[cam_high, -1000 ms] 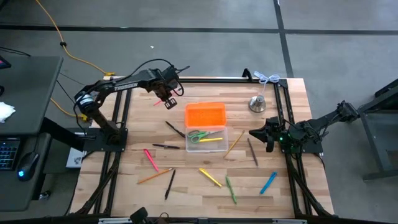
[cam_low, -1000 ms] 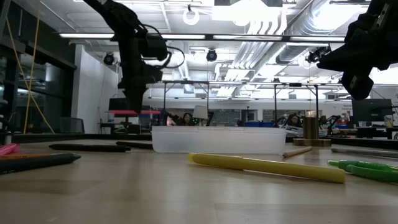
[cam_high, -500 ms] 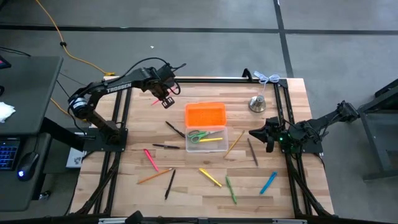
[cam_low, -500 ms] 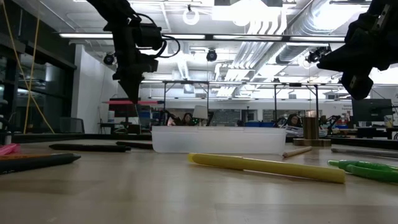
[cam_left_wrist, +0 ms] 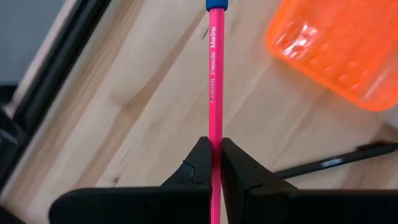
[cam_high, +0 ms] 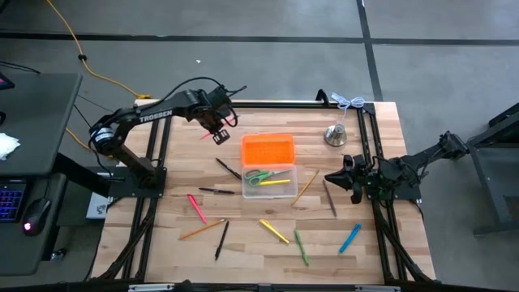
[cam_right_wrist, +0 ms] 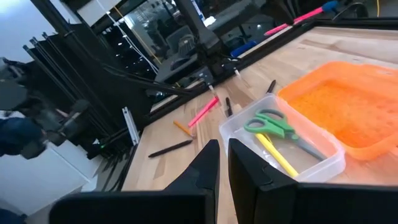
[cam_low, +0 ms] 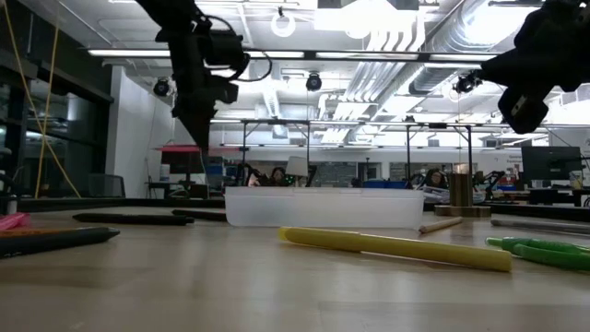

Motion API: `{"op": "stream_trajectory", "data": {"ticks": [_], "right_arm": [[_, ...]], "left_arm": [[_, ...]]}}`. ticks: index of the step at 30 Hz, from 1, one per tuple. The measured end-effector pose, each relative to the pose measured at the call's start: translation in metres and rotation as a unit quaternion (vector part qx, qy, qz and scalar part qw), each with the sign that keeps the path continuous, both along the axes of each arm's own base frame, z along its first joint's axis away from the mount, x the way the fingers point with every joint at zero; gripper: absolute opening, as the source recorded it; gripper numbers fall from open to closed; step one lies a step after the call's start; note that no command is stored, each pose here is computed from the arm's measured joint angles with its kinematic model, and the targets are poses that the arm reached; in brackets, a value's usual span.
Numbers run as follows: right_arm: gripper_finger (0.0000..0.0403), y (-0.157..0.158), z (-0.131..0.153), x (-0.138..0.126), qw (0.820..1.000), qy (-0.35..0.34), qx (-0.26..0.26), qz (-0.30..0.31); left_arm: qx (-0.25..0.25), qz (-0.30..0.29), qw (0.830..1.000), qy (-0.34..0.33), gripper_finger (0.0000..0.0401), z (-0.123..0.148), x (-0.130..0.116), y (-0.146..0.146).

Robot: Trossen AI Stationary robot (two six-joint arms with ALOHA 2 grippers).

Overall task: Pick & place school supplies into a supply box
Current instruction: Put the pink pen into the container

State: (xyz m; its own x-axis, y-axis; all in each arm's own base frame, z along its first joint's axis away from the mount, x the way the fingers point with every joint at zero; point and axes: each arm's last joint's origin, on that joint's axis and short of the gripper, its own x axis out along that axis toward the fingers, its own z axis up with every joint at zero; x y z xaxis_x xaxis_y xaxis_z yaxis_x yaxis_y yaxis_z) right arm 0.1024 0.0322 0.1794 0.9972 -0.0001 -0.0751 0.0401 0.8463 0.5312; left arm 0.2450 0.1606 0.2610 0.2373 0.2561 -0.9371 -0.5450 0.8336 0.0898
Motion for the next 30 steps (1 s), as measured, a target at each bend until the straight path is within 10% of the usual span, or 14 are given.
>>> {"op": "stream_trajectory", "data": {"ticks": [17, 30], "right_arm": [[0.0012, 0.000, 0.000, 0.000, 1.000, 0.000, -0.025, 0.003], [0.0012, 0.000, 0.000, 0.000, 0.999, 0.000, -0.036, 0.004]], "left_arm": [[0.063, -0.074, 0.992, -0.085, 0.0042, 0.093, 0.031, -0.038], [0.059, -0.102, 0.988, -0.100, 0.0042, 0.113, 0.039, -0.072]]}}
